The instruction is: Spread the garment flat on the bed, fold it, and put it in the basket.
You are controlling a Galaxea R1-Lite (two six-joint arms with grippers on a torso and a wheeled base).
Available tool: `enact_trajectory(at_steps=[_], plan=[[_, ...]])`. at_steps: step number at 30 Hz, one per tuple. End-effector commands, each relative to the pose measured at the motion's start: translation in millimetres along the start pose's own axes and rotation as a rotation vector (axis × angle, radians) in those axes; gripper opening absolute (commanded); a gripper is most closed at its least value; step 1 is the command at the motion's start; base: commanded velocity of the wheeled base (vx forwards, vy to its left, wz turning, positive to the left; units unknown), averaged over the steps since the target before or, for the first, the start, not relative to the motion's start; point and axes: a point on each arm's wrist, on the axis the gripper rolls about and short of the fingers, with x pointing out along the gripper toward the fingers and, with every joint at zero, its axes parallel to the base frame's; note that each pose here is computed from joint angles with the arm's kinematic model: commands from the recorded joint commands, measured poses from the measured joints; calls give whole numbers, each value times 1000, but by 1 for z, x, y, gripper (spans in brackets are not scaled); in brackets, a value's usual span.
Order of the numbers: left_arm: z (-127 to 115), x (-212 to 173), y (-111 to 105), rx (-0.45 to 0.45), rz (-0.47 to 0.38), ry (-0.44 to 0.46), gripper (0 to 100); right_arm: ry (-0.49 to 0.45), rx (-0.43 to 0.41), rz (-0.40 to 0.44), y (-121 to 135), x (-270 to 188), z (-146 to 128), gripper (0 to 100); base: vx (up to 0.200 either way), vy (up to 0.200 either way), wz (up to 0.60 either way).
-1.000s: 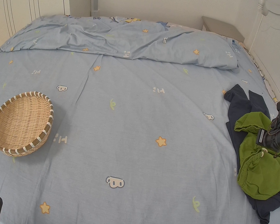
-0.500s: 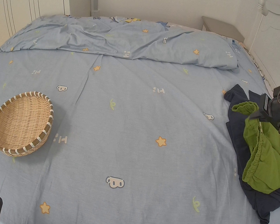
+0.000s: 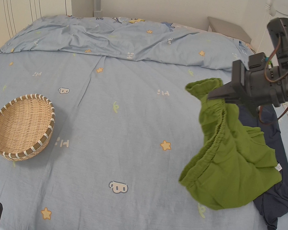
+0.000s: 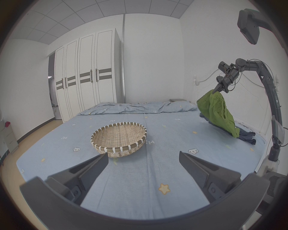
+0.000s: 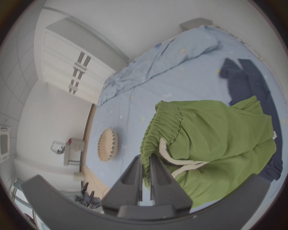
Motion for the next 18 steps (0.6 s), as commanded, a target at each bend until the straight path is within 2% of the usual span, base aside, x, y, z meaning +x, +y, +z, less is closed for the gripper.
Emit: enact_trajectory(at_steps=[1,5,8,10,11,14,17,18], plan=[[-5,0,0,0,-1,0,100,162,-56,52,42,49,-34,0,0,0,0],[-5,0,0,0,-1,0,100,241,-94,-1,53,93,-57,0,0,0,0],[-5,0,0,0,-1,0,100,319,-48,-50,58,121,-76,0,0,0,0],[-5,0,0,0,-1,0,100,325,-38,-57,58,123,-78,0,0,0,0],[-5,0,0,0,1,0,100,374,-20,-93,57,134,-87,0,0,0,0],[-5,0,0,0,1,0,100,427,-22,-144,51,141,-94,0,0,0,0],[-5,0,0,0,-1,0,100,476,-47,-219,42,142,-99,0,0,0,0],[-5,0,0,0,-1,0,100,490,-86,-233,40,140,-99,0,0,0,0]])
